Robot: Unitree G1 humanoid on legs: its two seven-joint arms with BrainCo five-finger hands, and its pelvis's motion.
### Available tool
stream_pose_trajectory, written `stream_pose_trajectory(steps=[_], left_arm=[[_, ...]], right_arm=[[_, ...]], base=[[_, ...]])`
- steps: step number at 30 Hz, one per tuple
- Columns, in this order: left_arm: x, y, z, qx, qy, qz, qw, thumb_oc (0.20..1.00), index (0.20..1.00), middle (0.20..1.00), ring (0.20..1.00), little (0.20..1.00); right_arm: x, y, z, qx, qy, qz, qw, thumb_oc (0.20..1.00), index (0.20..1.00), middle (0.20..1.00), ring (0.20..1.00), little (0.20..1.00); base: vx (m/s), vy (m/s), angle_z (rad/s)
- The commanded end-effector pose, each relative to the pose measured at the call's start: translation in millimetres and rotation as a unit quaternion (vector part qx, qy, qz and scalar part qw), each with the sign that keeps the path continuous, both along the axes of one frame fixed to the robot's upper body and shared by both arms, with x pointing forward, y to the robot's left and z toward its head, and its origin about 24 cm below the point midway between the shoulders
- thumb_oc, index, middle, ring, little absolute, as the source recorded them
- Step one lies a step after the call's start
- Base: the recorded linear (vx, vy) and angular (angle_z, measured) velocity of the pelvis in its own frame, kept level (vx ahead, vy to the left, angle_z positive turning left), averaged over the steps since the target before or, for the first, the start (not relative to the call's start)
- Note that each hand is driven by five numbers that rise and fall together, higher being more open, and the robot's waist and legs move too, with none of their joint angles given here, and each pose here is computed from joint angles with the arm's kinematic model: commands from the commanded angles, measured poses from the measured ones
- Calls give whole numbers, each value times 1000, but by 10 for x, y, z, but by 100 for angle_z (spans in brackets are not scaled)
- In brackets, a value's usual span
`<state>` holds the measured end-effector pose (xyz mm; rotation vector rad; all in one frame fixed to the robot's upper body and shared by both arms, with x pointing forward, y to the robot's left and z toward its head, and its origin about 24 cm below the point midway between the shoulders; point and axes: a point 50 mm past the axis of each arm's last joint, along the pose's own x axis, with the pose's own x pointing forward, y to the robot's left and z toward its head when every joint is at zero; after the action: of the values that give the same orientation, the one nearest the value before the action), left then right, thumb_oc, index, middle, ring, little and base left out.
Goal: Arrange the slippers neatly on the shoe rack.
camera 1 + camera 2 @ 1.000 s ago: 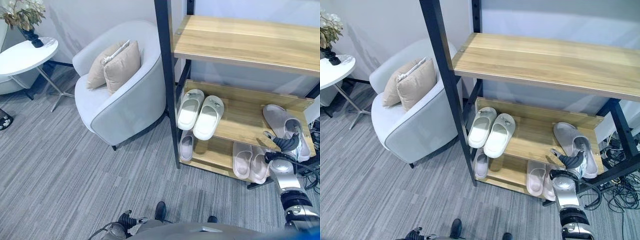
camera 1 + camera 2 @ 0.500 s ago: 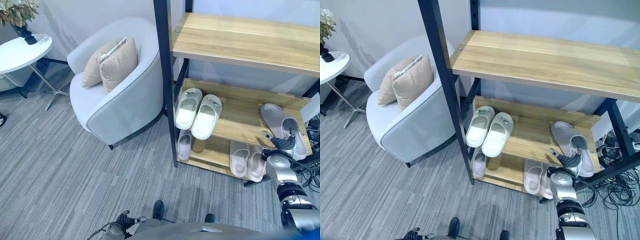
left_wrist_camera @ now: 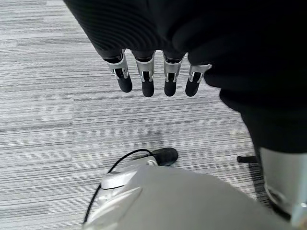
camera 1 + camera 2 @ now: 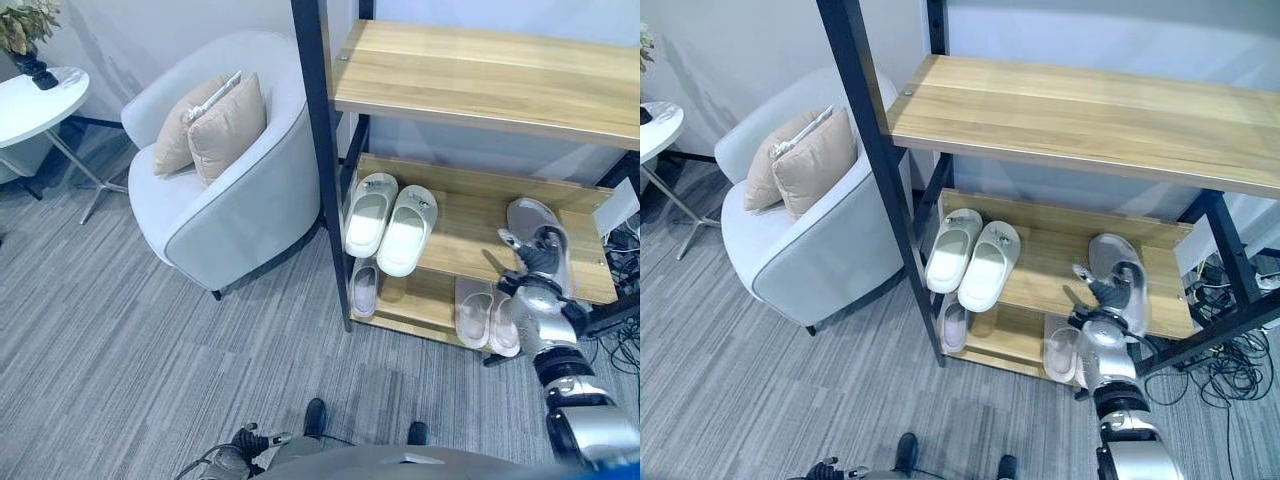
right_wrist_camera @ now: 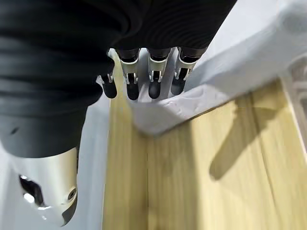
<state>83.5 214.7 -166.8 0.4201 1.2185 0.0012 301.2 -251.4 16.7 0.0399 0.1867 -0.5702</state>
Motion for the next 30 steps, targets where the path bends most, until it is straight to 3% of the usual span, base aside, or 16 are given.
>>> stream_pose_trajectory(steps=[1,7,11,20,24,25,30], left_arm=[[60,-23,-8,8,15,-1,1000,1000,1000,1000,1000,1000],[26,19,-8,11,21,-5,1000,1000,1000,1000,1000,1000],[-19,64,-7,15,25,-5,1000,1000,1000,1000,1000,1000],[-40,107,-1,17,26,-12,999,1000,1000,1000,1000,1000],[-42,95,-3,11,25,-24,999,1000,1000,1000,1000,1000],[-50,93,-5,9,26,-28,999,1000,1000,1000,1000,1000],[-6,126,13,20,18,-51,998,1000,1000,1000,1000,1000]], right_arm=[[89,-84,176,-4,-45,1,999,1000,1000,1000,1000,1000],[73,-68,77,14,-29,17,999,1000,1000,1000,1000,1000],[76,-105,117,53,-69,0,996,1000,1000,1000,1000,1000],[149,-187,451,22,-137,31,990,1000,1000,1000,1000,1000],[136,-394,626,-81,-125,31,988,1000,1000,1000,1000,1000],[113,-470,701,-144,-114,29,983,1000,1000,1000,1000,1000],[-45,-797,969,-373,-56,-9,926,1000,1000,1000,1000,1000]], base=[[0,0,0],[0,0,0],[0,0,0],[0,0,0],[0,0,0],[0,0,0],[4,-4,-1]])
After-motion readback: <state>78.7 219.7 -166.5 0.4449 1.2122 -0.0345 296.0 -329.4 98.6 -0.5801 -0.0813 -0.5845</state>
